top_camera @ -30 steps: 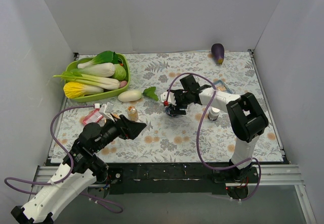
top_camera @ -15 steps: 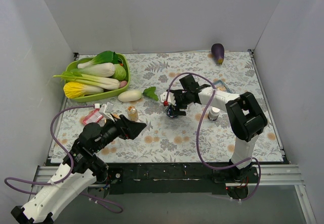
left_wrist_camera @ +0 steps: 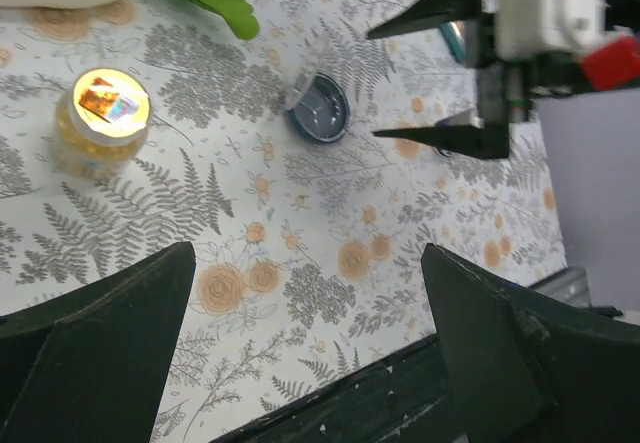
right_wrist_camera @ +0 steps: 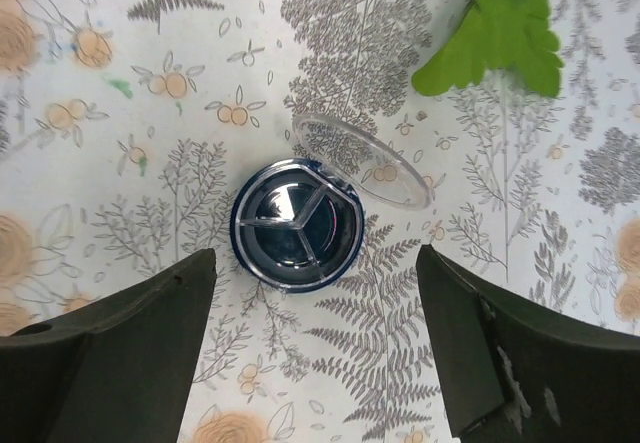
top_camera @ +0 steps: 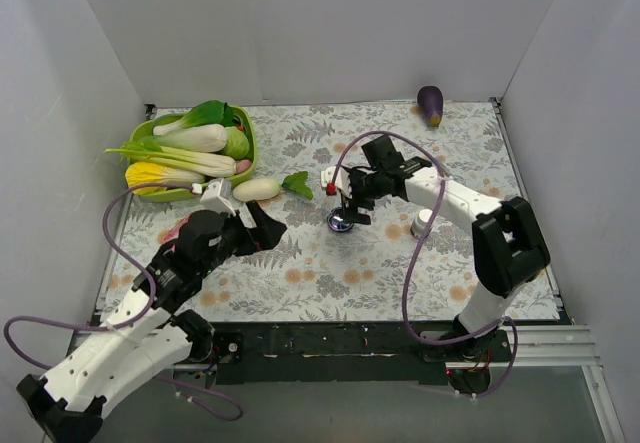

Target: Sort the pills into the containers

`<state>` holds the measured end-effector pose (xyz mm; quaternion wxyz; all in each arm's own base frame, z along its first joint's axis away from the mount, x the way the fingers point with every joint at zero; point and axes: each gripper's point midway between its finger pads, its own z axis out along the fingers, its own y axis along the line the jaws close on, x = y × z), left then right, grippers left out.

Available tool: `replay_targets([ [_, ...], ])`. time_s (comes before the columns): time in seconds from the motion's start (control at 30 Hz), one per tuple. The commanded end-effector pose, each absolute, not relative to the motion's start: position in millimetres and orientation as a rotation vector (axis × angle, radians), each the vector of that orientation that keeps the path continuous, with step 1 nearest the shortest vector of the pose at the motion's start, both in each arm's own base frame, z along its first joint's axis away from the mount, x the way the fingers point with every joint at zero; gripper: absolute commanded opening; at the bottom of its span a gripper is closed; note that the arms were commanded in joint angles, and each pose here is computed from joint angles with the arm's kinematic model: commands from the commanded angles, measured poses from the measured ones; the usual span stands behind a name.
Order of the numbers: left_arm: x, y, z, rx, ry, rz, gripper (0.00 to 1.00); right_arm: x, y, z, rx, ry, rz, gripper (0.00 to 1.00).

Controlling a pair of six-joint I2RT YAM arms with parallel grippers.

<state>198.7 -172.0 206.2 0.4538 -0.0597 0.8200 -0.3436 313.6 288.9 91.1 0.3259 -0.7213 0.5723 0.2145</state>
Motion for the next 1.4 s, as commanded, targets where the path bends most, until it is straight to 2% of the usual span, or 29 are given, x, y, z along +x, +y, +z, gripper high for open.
replay_targets([
  [0.0, 224.6, -151.8, 204.3, -0.194, 2.137, -0.555, 0.98, 306.8, 290.3, 185.8, -1.647, 1.509, 0.620, 0.90],
  [0.03, 231.4, -153.9, 190.2, -0.158, 2.201, -0.482, 0.98, 306.4, 288.8, 195.4, -1.597, 1.531, 0.621, 0.98],
  [0.07, 235.8, -153.7, 195.2, -0.151, 2.212, -0.450, 0.98, 302.3, 284.6, 205.4, -1.534, 1.569, 0.636, 0.98],
  [0.17, 252.9, -148.7, 178.8, -0.126, 2.304, -0.267, 0.97, 265.2, 282.9, 208.8, -1.550, 1.630, 0.842, 0.98],
  [0.23, 261.6, -145.0, 175.4, -0.101, 2.318, -0.182, 0.94, 233.7, 283.5, 208.8, -1.574, 1.623, 1.018, 0.93],
  [0.27, 267.0, -142.5, 165.6, -0.089, 2.347, -0.120, 0.93, 226.4, 282.9, 216.7, -1.564, 1.588, 1.036, 0.92],
  [0.3, 272.3, -142.0, 167.2, -0.082, 2.340, -0.099, 0.91, 215.5, 277.9, 198.6, -1.552, 1.629, 1.069, 0.92],
  [0.53, 297.4, -133.5, 141.4, -0.024, 2.389, 0.013, 0.75, 201.6, 266.8, 179.5, -1.481, 1.621, 1.026, 0.91],
  [0.77, 313.9, -135.6, 121.5, -0.030, 2.419, -0.025, 0.62, 196.3, 258.5, 178.2, -1.477, 1.602, 0.977, 0.91],
  [1.0, 314.7, -142.0, 112.9, -0.033, 2.441, -0.077, 0.39, 195.0, 257.8, 174.7, -1.482, 1.607, 0.981, 0.91],
  [1.2, 305.4, -146.0, 105.7, 0.003, 2.469, -0.124, 0.33, 185.8, 258.1, 174.6, -1.569, 1.542, 0.974, 0.91],
  [1.23, 302.5, -147.4, 105.6, 0.012, 2.472, -0.139, 0.28, 185.5, 258.0, 174.2, -1.595, 1.526, 0.950, 0.91],
  [1.27, 298.9, -154.6, 108.9, 0.037, 2.475, -0.198, 0.16, 176.8, 259.4, 170.7, -1.643, 1.517, 0.951, 0.91],
  [1.37, 287.0, -179.4, 140.8, 0.128, 2.417, -0.426, 0.04, 174.3, 265.4, 176.3, -1.748, 1.417, 0.867, 0.91],
])
